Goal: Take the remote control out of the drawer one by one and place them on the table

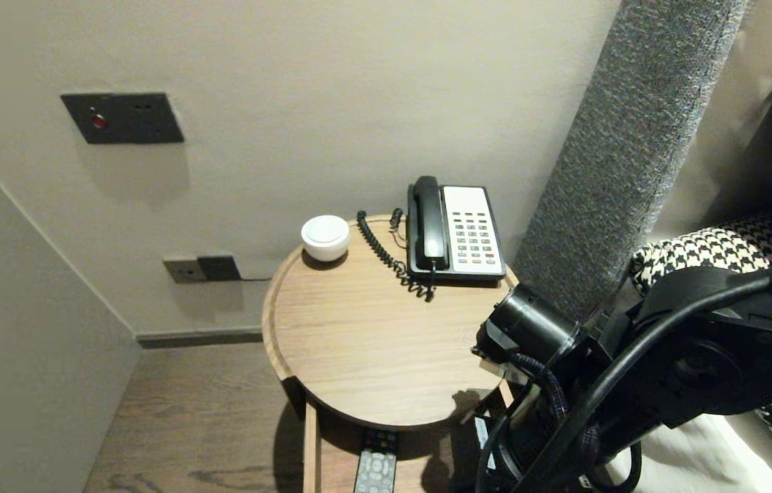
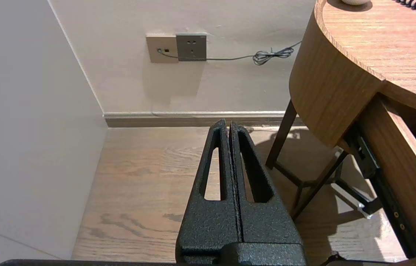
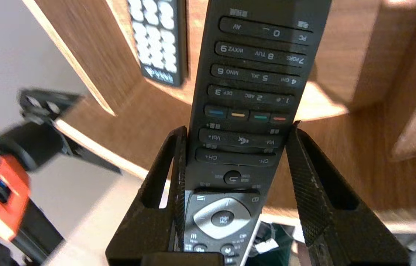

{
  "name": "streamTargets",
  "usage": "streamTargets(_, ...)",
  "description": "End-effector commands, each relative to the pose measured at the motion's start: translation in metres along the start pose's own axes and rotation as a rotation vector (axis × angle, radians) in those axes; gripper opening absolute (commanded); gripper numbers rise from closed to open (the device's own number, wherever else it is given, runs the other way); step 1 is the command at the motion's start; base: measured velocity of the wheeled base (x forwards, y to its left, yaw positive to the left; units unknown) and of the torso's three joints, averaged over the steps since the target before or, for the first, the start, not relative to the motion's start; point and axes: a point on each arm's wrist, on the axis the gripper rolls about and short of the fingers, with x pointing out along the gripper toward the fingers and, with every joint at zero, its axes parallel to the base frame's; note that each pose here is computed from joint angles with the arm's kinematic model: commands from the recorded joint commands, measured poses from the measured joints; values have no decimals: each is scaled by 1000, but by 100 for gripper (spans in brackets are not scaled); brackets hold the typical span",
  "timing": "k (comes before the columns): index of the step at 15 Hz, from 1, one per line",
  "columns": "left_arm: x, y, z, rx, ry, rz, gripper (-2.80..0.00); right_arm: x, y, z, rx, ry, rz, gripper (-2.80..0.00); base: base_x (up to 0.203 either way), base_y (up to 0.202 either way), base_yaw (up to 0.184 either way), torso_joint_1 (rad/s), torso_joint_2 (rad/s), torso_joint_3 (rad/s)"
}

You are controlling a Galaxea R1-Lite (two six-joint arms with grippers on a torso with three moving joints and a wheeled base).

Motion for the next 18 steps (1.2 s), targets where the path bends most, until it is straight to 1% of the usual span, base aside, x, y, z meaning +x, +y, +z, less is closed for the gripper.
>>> streamTargets(1,0,0,0,-2,-2,1,-280,-2,-3,-5,-6,21,3,-280,0,0,0,0,0,0)
streamTargets(3,0,0,0,-1,-2,1,-280,-1,-6,-8,-15,51,16,-280,0,0,0,0,0,0)
streamTargets(6,0,0,0,0,-1,1,-280,-1,-11,-10,-13,58,8,-280,0,0,0,0,0,0)
streamTargets(10,0,0,0,-2,-2,1,-280,-5,-17,-17,-29,62,4,-280,0,0,0,0,0,0)
streamTargets(18,0,0,0,-1,-2,1,-280,-29,-25,-34,-41,27,37,-280,0,0,0,0,0,0)
